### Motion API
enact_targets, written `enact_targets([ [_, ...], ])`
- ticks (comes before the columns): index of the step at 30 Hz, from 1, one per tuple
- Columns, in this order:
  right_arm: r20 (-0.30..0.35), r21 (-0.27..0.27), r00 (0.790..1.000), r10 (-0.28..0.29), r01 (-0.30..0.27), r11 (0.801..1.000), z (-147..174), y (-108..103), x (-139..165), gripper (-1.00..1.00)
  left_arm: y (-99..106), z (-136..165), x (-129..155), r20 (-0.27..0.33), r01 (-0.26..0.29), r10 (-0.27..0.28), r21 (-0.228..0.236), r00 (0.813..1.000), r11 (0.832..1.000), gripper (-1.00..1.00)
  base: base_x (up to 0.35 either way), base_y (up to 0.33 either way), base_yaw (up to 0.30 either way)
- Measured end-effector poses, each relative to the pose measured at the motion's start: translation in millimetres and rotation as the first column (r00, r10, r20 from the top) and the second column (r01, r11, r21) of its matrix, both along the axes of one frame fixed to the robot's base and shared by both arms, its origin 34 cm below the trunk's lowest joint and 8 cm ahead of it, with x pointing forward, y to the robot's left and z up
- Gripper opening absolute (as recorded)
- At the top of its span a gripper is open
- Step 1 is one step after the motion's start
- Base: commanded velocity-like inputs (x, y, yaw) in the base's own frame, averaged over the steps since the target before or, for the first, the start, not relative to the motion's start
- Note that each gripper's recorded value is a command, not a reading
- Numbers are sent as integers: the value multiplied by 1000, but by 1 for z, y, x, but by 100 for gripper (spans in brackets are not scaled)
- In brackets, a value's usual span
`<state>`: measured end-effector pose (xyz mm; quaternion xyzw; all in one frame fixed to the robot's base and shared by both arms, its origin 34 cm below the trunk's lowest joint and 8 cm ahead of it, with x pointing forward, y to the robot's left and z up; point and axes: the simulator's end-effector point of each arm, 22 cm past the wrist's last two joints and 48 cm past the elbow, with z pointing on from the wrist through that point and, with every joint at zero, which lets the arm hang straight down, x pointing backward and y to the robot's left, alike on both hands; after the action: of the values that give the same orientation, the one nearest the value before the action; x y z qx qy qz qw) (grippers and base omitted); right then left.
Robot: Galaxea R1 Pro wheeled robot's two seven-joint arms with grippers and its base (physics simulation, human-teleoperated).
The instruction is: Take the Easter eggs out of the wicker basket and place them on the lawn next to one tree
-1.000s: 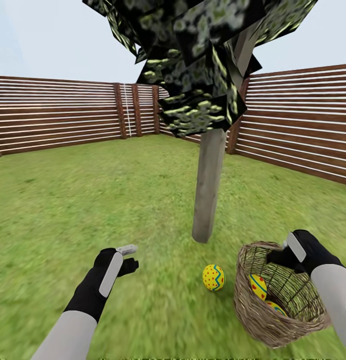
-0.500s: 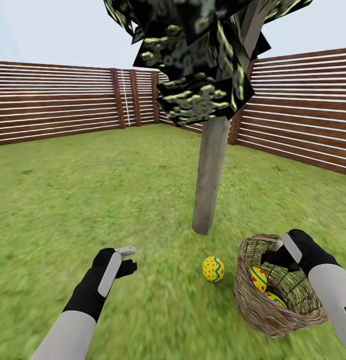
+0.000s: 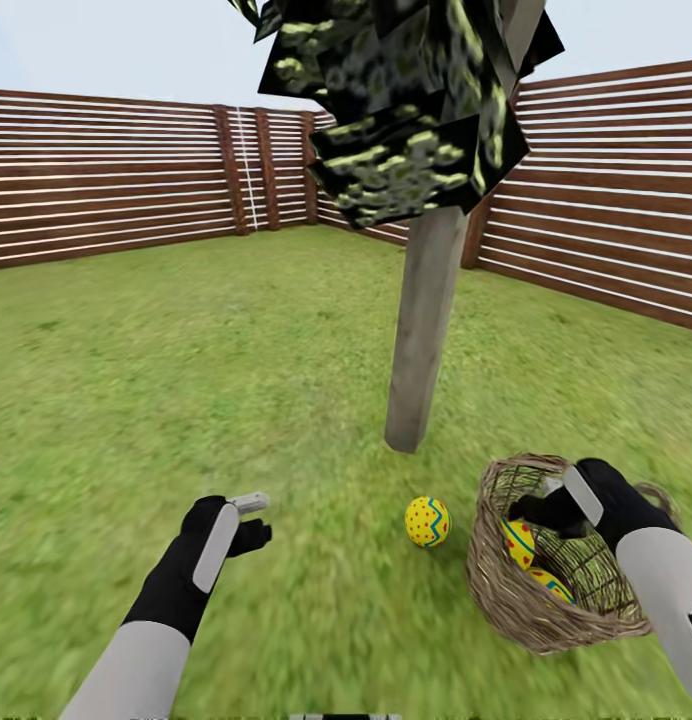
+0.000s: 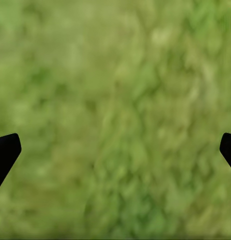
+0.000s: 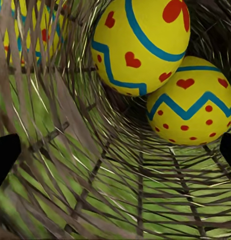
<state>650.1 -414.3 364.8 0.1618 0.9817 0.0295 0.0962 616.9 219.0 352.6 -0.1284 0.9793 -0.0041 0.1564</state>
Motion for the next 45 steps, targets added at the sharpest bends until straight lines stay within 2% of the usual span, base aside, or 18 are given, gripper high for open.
enact_targets([
  [5,-4,35,1000,5,-5,999,-11,7,0,100,5,-11,-3,-19,-25,25,-11,1000,1000,100,0,0,0],
  [12,-2,30,1000,3,-3,1000,-26,4,2,100,7,-27,-7,-46,-34,33,-10,998,999,100,0,0,0],
  [28,-53,22,999,2,-1,1000,-64,1,-7,100,8,-63,-19,-108,-37,36,-7,994,999,100,0,0,0],
  [36,-5,-8,1000,0,0,1000,-80,-6,4,100,8,-80,-26,-140,-37,36,-6,989,999,100,0,0,0],
  [45,31,-22,1000,0,1,1000,-79,-9,12,100,7,-80,-26,-139,-36,34,-7,990,999,100,0,0,0],
])
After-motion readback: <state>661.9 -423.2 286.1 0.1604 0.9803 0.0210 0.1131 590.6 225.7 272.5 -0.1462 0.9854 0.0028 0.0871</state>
